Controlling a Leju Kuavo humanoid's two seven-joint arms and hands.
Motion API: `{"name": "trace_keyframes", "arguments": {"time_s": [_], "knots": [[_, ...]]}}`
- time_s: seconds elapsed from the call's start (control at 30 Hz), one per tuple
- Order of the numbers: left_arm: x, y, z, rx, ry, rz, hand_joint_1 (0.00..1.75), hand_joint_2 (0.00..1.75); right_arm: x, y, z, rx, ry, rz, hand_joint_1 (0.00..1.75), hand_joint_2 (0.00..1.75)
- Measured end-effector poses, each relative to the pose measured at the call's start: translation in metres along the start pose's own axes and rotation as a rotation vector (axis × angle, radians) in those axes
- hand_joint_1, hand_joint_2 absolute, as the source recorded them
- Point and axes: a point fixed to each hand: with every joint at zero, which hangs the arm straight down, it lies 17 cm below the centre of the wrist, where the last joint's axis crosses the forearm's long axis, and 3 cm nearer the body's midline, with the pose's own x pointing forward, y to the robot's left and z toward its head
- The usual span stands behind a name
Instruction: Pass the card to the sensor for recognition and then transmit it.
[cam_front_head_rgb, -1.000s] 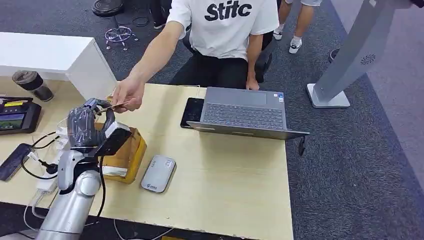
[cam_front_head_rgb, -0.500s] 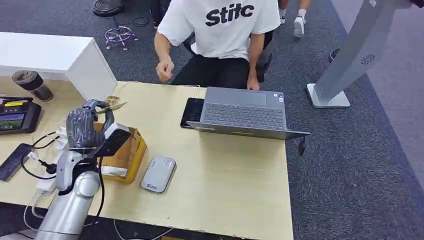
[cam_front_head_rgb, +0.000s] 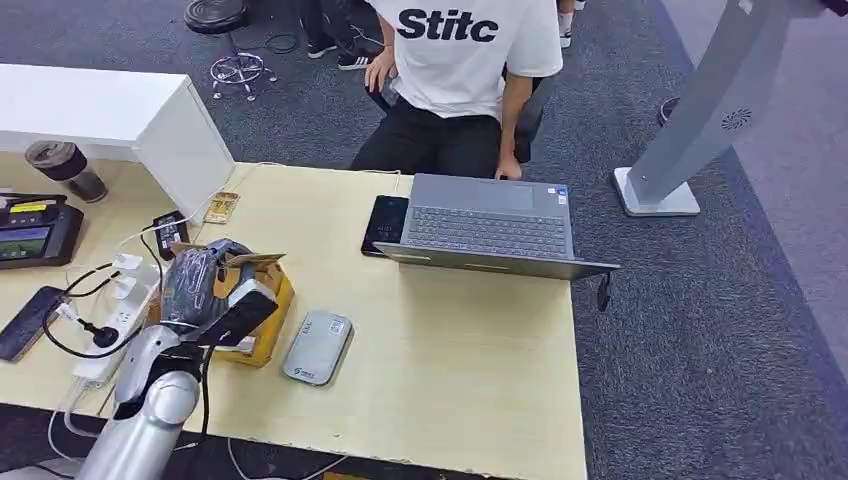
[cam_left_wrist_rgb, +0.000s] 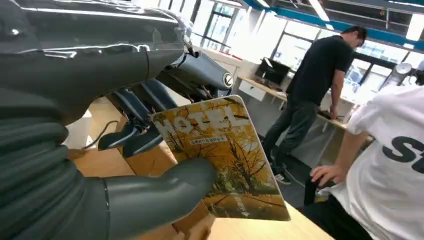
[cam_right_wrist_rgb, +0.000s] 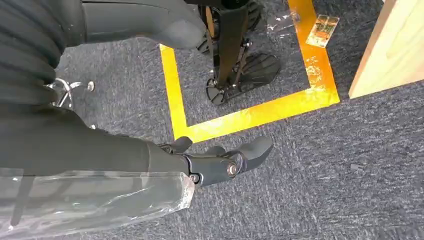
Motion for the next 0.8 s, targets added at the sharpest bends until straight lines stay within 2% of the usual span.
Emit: {"name": "trace_keyframes", "arguments": {"time_s": [0.8], "knots": [[0.0071, -0.0047, 0.002, -0.012, -0.016, 0.004, 1.75, 1.75, -0.0003, 0.0006, -0.0001, 0.002, 0.002, 0.007, 0.0, 1.75]]}}
